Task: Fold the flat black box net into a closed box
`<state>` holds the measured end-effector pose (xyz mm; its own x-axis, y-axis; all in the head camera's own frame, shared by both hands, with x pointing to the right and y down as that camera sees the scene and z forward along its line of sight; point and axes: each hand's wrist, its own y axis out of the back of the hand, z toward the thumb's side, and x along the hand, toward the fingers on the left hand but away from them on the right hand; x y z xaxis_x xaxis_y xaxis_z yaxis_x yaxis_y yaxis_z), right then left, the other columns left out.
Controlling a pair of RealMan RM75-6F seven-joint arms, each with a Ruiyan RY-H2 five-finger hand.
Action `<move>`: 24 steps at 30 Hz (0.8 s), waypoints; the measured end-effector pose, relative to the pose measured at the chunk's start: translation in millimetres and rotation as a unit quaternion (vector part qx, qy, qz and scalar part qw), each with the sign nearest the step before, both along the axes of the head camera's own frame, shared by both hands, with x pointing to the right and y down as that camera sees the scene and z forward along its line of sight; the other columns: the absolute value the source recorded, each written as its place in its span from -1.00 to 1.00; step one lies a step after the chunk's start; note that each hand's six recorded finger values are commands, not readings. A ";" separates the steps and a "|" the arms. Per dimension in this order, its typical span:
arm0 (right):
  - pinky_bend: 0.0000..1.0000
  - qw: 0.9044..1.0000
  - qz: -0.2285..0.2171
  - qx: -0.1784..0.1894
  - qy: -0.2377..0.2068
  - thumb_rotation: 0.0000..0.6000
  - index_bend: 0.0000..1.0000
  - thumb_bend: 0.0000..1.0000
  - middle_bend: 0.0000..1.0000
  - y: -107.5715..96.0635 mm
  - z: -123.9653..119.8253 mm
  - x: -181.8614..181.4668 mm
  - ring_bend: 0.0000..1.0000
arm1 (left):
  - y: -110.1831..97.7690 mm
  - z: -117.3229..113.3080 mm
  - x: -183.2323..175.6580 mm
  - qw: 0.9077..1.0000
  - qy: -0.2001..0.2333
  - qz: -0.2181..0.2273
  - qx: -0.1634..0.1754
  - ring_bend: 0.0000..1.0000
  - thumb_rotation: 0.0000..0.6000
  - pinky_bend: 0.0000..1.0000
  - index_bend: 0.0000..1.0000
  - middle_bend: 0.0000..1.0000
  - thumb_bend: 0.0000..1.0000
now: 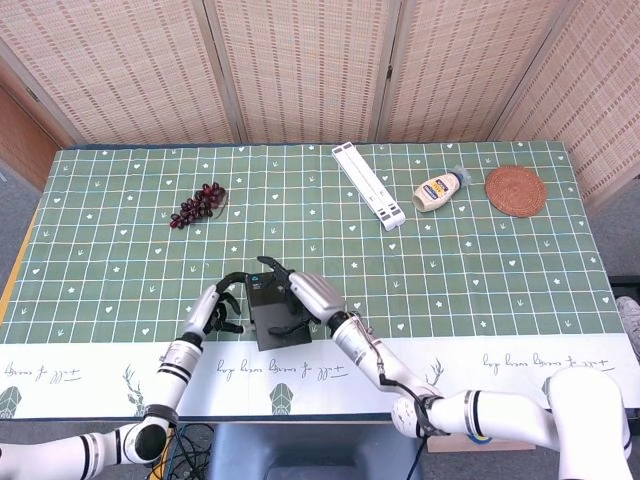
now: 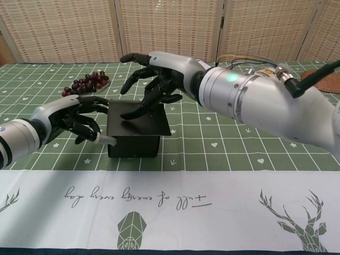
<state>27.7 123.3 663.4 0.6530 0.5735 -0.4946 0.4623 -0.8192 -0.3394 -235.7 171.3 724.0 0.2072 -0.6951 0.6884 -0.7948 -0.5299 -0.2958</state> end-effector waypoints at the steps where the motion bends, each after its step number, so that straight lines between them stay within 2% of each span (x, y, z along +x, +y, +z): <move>1: 1.00 1.000 -0.004 0.002 0.008 1.00 -1.00 -1.00 -0.37 -0.1 1.0 -1.1 0.38 | 0.4 -0.2 -0.9 1.000 0.000 -0.008 -0.002 0.04 1.00 0.58 -0.88 -0.73 -0.71; 4: 1.00 0.999 -0.016 0.021 0.034 1.00 -1.00 -1.00 -0.35 -1.6 3.4 -5.0 0.39 | 4.5 -0.9 0.0 1.000 0.005 -0.008 -0.015 -0.02 1.00 0.57 -1.00 -0.94 -0.71; 6: 1.00 0.998 -0.022 0.037 0.052 1.00 -1.00 -1.00 -0.34 -2.5 6.1 -8.5 0.40 | 8.9 -1.9 -0.3 1.000 0.007 0.006 -0.026 -0.02 1.00 0.57 -1.00 -0.99 -0.71; 7: 1.00 0.997 -0.024 0.041 0.060 1.00 -1.00 -1.00 -0.33 -2.5 7.8 -10.0 0.40 | 10.5 -2.7 -1.4 0.999 0.006 0.014 -0.028 0.07 1.00 0.57 -1.00 -1.00 -0.71; 9: 1.00 0.995 -0.028 0.050 0.077 1.00 -1.00 -1.00 -0.31 -2.7 11.9 -12.6 0.41 | 13.7 -5.1 -3.8 0.999 0.002 0.029 -0.028 0.05 1.00 0.56 -1.00 -1.00 -0.71; 10: 1.00 0.994 -0.031 0.056 0.085 1.00 -1.00 -1.00 -0.30 -2.8 13.1 -13.5 0.42 | 15.5 -6.3 -4.2 0.999 0.002 0.035 -0.027 -0.08 1.00 0.55 -1.00 -1.00 -0.71; 11: 1.00 0.993 -0.034 0.063 0.092 1.00 -0.98 -1.00 -0.28 -2.9 14.0 -14.4 0.43 | 16.9 -7.7 -5.3 0.999 0.001 0.041 -0.026 -0.10 1.00 0.55 -1.00 -1.00 -0.71; 19: 1.00 0.979 -0.070 0.122 0.147 1.00 -0.63 -1.00 -0.27 2.5 17.5 -22.3 0.44 | 24.2 -26.2 -28.8 0.997 -0.023 0.079 -0.001 -0.11 1.00 0.53 -1.00 -1.00 -0.71; 24: 1.00 0.966 -0.098 0.158 0.179 1.00 -0.44 -0.86 -0.25 9.3 21.5 -25.6 0.45 | 25.2 -40.6 -42.8 0.996 -0.030 0.089 0.011 -0.12 1.00 0.52 -1.00 -1.00 -0.71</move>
<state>2.1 132.7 684.9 0.5835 0.6151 -0.5302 0.1149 -0.7089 -0.6959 -278.5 196.5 683.4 0.2872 -0.6661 0.6883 -0.6694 -0.6536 -0.3532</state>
